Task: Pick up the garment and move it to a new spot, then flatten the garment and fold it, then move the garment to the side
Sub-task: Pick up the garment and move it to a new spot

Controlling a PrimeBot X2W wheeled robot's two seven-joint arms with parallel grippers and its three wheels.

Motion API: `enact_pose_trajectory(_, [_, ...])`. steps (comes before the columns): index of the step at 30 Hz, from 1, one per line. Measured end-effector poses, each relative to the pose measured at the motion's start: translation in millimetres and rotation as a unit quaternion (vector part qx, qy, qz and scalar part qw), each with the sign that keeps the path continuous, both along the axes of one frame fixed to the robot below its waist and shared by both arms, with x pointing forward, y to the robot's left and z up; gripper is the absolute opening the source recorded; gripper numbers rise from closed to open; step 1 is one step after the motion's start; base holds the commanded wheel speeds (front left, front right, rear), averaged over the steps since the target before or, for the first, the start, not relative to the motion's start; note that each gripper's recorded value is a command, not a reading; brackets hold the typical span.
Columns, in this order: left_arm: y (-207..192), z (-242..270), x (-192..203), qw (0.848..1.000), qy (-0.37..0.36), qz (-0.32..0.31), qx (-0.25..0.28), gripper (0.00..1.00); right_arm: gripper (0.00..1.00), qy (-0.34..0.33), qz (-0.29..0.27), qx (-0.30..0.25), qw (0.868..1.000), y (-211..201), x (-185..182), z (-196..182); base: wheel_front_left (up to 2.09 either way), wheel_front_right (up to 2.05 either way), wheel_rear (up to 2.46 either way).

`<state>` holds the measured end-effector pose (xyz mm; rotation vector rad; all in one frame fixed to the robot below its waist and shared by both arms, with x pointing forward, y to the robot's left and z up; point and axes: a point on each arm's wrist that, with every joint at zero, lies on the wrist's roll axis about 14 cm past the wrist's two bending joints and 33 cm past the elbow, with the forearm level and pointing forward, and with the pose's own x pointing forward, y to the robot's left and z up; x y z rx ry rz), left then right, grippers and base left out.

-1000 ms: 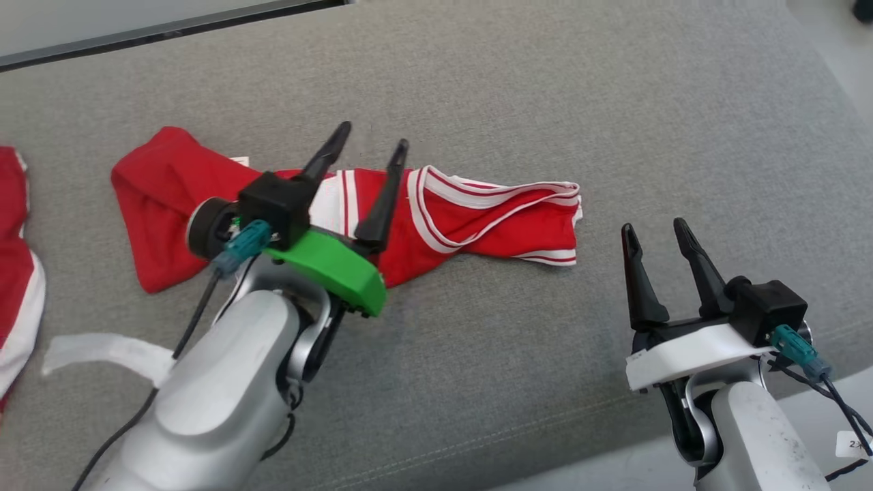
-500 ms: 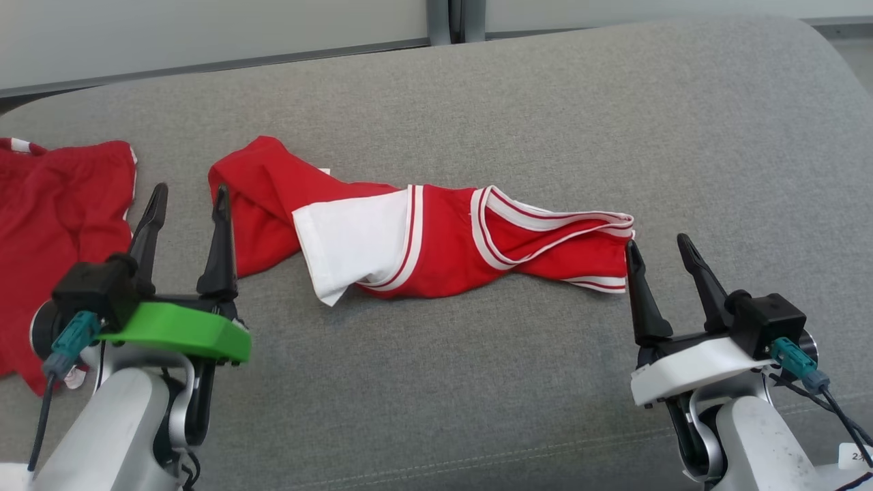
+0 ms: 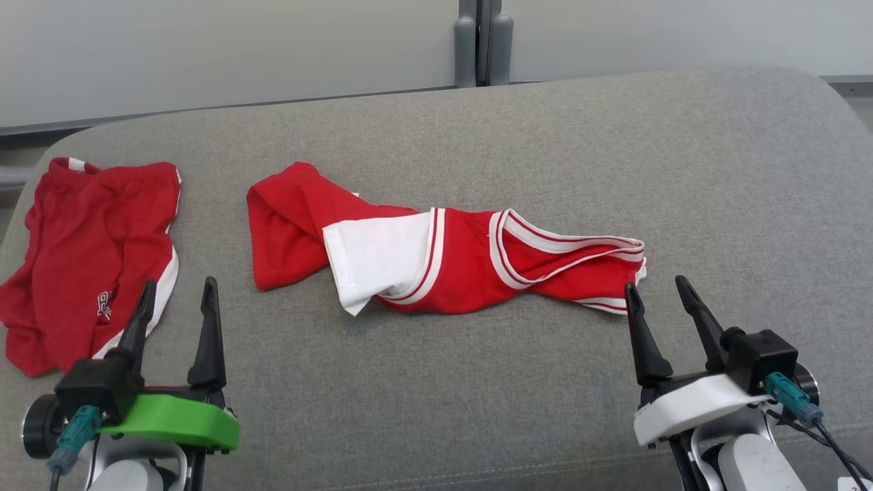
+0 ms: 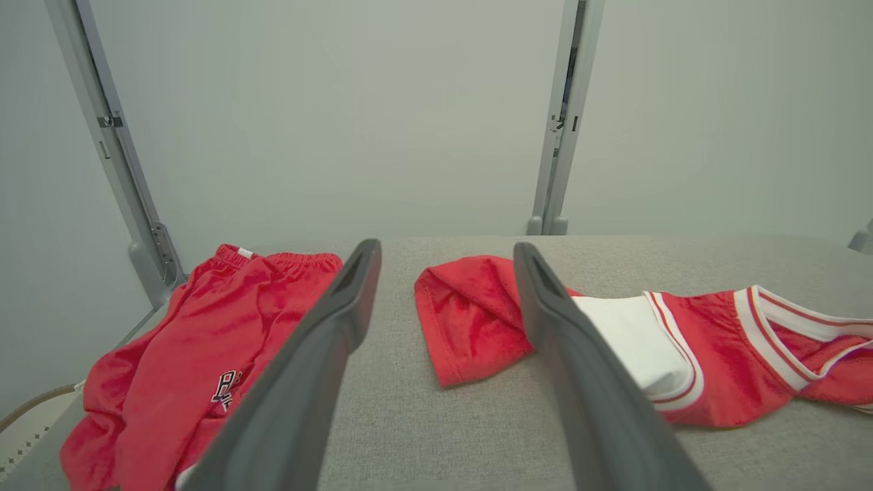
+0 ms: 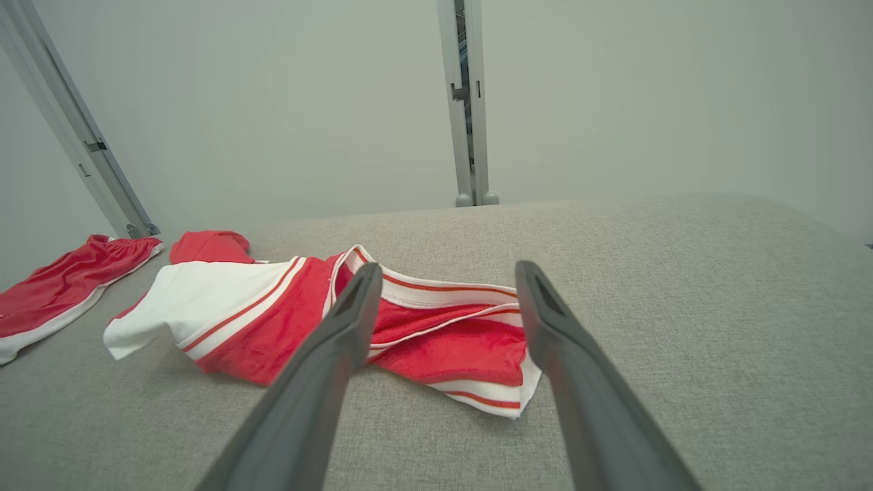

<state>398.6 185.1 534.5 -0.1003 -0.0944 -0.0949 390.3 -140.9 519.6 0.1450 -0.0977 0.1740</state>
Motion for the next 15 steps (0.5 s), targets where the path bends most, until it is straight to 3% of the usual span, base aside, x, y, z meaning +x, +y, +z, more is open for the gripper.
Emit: enact_pose_trajectory(15, [0, -9, -29, 1.0, 0.012, 0.002, -0.003, 1.0, 1.0, 0.005, -0.005, -0.005, 1.0, -5, -29, 3, 0.0, 0.0, 0.0])
